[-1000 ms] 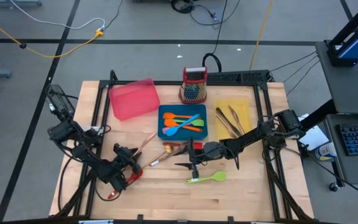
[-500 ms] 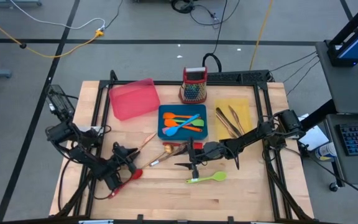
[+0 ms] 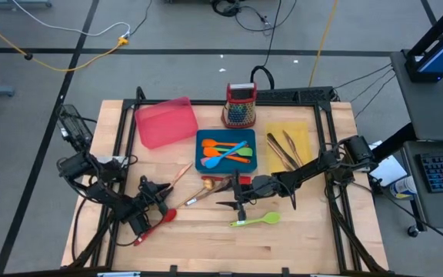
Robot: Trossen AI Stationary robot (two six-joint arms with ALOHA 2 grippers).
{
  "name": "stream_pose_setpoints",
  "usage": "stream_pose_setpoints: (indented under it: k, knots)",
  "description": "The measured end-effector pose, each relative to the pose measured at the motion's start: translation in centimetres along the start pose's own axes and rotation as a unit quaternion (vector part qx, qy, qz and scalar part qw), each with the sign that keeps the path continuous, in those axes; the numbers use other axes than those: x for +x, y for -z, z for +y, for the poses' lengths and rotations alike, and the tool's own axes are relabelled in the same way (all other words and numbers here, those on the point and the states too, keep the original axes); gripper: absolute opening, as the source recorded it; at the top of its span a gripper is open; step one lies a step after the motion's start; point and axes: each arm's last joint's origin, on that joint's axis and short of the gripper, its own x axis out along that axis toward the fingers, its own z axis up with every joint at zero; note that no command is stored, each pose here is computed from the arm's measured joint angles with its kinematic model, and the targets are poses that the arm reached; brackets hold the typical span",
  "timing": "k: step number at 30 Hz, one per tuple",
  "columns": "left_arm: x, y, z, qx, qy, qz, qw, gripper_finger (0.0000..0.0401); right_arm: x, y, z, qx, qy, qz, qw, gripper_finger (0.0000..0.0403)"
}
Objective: Pick & Place Kitchen Items
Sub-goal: Put the gold table knife into the yellow bin
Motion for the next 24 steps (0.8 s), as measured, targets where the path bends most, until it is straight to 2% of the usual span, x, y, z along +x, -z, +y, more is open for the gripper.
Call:
stream_pose_setpoints:
  k: [5, 15, 19, 24]
  knots:
    - [-0.2, -0.7, -0.8, -0.001, -0.023, 0.027, 0.999, 0.0108, 0.0, 0.0, -0.1, -0.006, 0.001, 0.000, 1.000, 0.0171]
    - [-0.2, -1.2, -1.5, 0.001, -0.042, 0.049, 0.998, 0.0175, 0.0, 0.0, -0.1, -0.015, 0.001, 0.000, 1.000, 0.0171]
    - [-0.2, -1.2, -1.4, 0.010, -0.044, 0.052, 0.998, 0.0162, 0.0, 0.0, -0.1, -0.015, 0.001, 0.000, 1.000, 0.0171]
    - [-0.2, -1.3, -1.2, 0.017, -0.049, 0.052, 0.997, 0.0112, 0.0, 0.0, -0.1, -0.015, 0.001, 0.000, 1.000, 0.0171]
